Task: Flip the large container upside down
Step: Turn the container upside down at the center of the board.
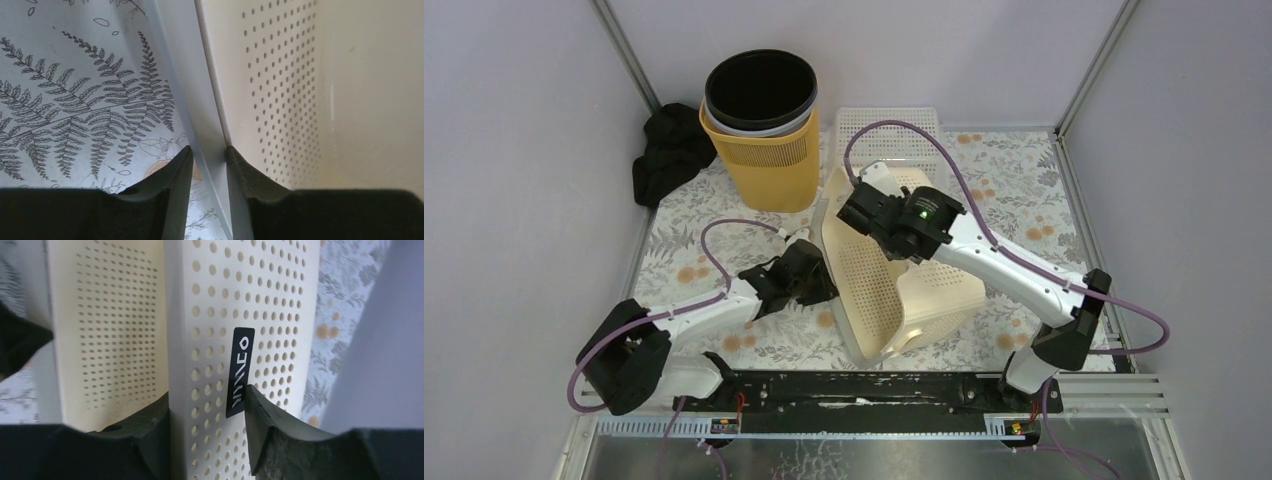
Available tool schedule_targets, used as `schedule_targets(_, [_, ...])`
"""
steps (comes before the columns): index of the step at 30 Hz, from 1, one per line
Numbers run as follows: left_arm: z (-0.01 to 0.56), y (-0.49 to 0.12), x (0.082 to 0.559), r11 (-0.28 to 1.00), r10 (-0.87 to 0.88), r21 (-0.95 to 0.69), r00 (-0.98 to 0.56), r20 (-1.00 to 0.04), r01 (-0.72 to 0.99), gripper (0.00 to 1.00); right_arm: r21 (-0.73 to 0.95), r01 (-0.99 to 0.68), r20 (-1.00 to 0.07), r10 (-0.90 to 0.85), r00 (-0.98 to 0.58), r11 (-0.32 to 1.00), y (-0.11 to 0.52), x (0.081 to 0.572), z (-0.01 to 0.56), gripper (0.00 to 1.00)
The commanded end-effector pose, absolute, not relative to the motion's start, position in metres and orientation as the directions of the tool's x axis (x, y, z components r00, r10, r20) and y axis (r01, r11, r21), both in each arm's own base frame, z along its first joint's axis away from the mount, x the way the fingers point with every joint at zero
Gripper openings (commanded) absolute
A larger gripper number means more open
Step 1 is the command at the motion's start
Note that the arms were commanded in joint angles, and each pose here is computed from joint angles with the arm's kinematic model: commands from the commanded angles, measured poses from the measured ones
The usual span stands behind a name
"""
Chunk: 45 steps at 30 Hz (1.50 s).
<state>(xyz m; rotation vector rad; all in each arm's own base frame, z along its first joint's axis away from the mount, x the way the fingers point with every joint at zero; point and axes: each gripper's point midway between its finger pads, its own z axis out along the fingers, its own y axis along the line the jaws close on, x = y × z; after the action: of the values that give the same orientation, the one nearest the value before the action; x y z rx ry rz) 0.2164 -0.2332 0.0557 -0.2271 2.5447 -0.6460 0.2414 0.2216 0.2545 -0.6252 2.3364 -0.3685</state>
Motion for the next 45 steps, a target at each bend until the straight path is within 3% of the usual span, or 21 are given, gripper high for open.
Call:
schedule_targets(1, [0.019, -0.216, 0.21, 0.914, -0.229, -0.402, -0.885, -0.406, -0.052, 0.41, 0.089, -0.546, -0.512, -0.432, -0.742, 0.833, 0.308, 0.177, 0.238, 0.52])
schedule_targets(4, [0.018, -0.212, 0.212, 0.916, -0.234, -0.397, -0.884, -0.405, -0.061, 0.53, 0.149, -0.572, -0.525, -0.426, -0.737, 0.806, 0.316, 0.169, 0.243, 0.53])
schedule_targets(7, [0.021, -0.21, 0.214, 0.917, -0.238, -0.394, -0.881, -0.409, -0.065, 0.67, 0.177, -0.579, -0.557, -0.404, -0.726, 0.796, 0.317, 0.168, 0.253, 0.66])
schedule_targets(10, [0.029, -0.207, 0.216, 0.918, -0.242, -0.39, -0.874, -0.421, -0.066, 0.73, 0.185, -0.585, -0.595, -0.383, -0.706, 0.79, 0.317, 0.171, 0.265, 0.76])
schedule_targets(13, [0.039, -0.204, 0.216, 0.92, -0.245, -0.387, -0.867, -0.434, -0.066, 0.77, 0.177, -0.584, -0.623, -0.369, -0.69, 0.792, 0.316, 0.175, 0.276, 0.77])
schedule_targets(24, [0.074, -0.196, 0.211, 0.908, -0.274, -0.414, -0.842, -0.464, -0.067, 0.8, 0.093, -0.504, -0.718, -0.293, -0.631, 0.859, 0.285, 0.202, 0.307, 0.82])
schedule_targets(34, [0.071, -0.195, 0.209, 0.903, -0.287, -0.421, -0.842, -0.456, -0.08, 0.78, 0.176, -0.261, -0.78, -0.028, -0.625, 0.949, 0.202, 0.258, 0.342, 0.85])
schedule_targets(45, [0.056, -0.215, 0.222, 0.896, -0.285, -0.438, -0.85, -0.444, -0.072, 0.76, 0.337, -0.106, -0.682, 0.165, -0.713, 0.936, 0.159, 0.29, 0.284, 0.84])
